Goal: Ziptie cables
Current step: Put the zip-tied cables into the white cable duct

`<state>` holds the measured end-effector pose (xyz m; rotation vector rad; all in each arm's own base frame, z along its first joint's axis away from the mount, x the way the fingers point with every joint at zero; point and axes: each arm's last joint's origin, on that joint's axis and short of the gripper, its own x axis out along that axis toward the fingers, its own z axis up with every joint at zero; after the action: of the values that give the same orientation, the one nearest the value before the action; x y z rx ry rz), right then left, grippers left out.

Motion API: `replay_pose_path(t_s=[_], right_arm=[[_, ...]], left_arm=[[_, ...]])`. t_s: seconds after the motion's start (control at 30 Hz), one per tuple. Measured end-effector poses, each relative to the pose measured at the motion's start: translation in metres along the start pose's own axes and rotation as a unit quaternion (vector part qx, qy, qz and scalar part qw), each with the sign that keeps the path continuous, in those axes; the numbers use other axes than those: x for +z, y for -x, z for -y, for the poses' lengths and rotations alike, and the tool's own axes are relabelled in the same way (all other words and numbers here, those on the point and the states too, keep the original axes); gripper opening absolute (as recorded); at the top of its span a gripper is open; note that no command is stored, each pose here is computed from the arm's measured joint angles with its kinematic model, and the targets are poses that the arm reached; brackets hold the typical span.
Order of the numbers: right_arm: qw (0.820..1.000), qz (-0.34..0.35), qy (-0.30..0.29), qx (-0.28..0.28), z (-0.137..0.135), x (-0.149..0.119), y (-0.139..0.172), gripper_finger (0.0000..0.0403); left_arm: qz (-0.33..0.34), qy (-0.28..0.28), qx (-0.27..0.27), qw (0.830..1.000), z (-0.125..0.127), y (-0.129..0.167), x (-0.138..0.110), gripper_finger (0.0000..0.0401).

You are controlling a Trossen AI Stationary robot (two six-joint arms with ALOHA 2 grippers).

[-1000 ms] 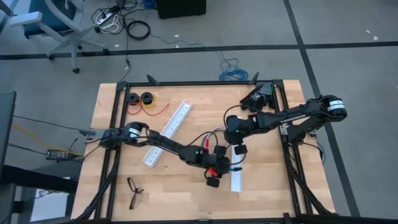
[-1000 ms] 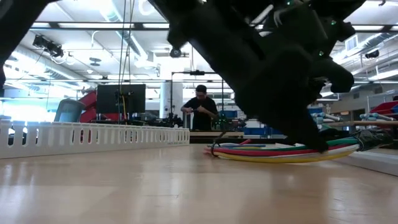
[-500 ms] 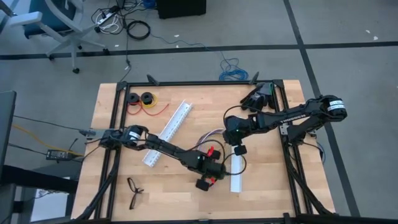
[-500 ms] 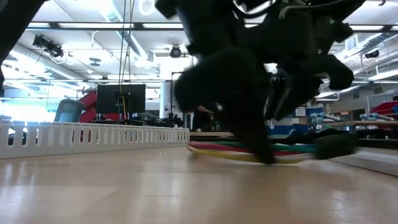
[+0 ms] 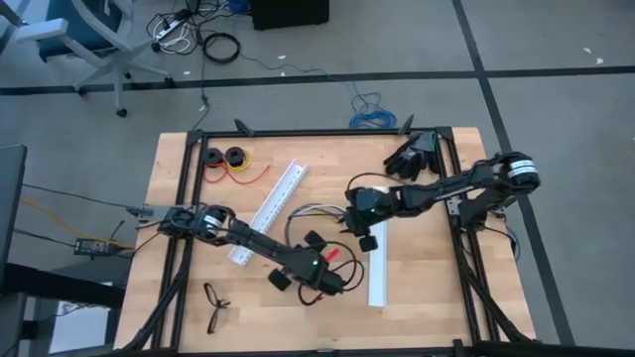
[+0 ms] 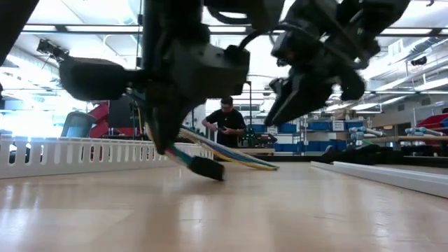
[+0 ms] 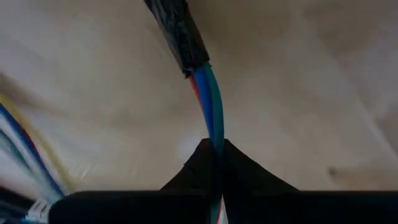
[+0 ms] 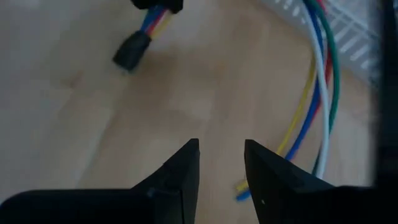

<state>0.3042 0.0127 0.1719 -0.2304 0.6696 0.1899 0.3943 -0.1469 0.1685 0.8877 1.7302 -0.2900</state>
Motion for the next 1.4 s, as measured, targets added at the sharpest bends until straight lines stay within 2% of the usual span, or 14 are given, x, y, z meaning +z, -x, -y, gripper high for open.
replay_pose_path(t_s=[0.07,0.2,0.27,0.37,0.5,0.7,0.9,1.07,1.17,1.3,1.4], right_arm=[[0.999,-0.008,-0.003,-0.033,0.001,-0.003,-0.017,0.0113],[0.989,-0.028,-0.026,-0.14,0.012,0.003,-0.034,0.0119],[0.987,-0.011,-0.039,-0.157,0.019,0.01,-0.039,0.0124],[0.991,0.019,-0.043,-0.123,0.028,0.023,-0.042,0.0134],[0.995,0.041,-0.055,-0.078,0.041,0.034,-0.045,0.0143],[0.995,0.055,-0.074,-0.047,0.054,0.035,-0.043,0.0143],[0.995,0.048,-0.088,-0.025,0.054,0.032,-0.042,0.0144],[0.994,0.055,-0.086,-0.027,0.055,0.033,-0.043,0.0143],[0.994,0.055,-0.086,-0.027,0.055,0.03,-0.05,0.0144],[0.996,0.035,-0.08,-0.014,0.061,0.03,-0.071,0.0149],[0.998,0.005,-0.067,-0.012,0.072,0.038,-0.09,0.0151]], left_arm=[[-0.025,-0.009,0.005,1.0,0.001,0.0,-0.005,0.0018],[-0.065,-0.027,0.002,0.998,0.004,0.001,-0.012,0.0018],[-0.069,-0.038,0.002,0.997,0.006,-0.001,-0.012,0.0018],[-0.056,-0.053,0.004,0.997,0.007,-0.003,-0.009,0.0018],[0.021,-0.025,-0.005,0.999,0.004,-0.014,-0.001,0.0018],[0.114,0.032,0.016,0.993,0.011,-0.037,-0.018,0.0016],[0.221,0.118,0.049,0.967,0.029,-0.043,-0.044,0.0016],[0.323,0.159,0.063,0.931,0.038,-0.045,-0.069,0.0016],[0.372,0.185,0.058,0.908,0.041,-0.056,-0.086,0.0016],[0.405,0.201,0.059,0.89,0.047,-0.072,-0.1,0.0016],[0.411,0.196,0.058,0.889,0.051,-0.077,-0.104,0.0016]])
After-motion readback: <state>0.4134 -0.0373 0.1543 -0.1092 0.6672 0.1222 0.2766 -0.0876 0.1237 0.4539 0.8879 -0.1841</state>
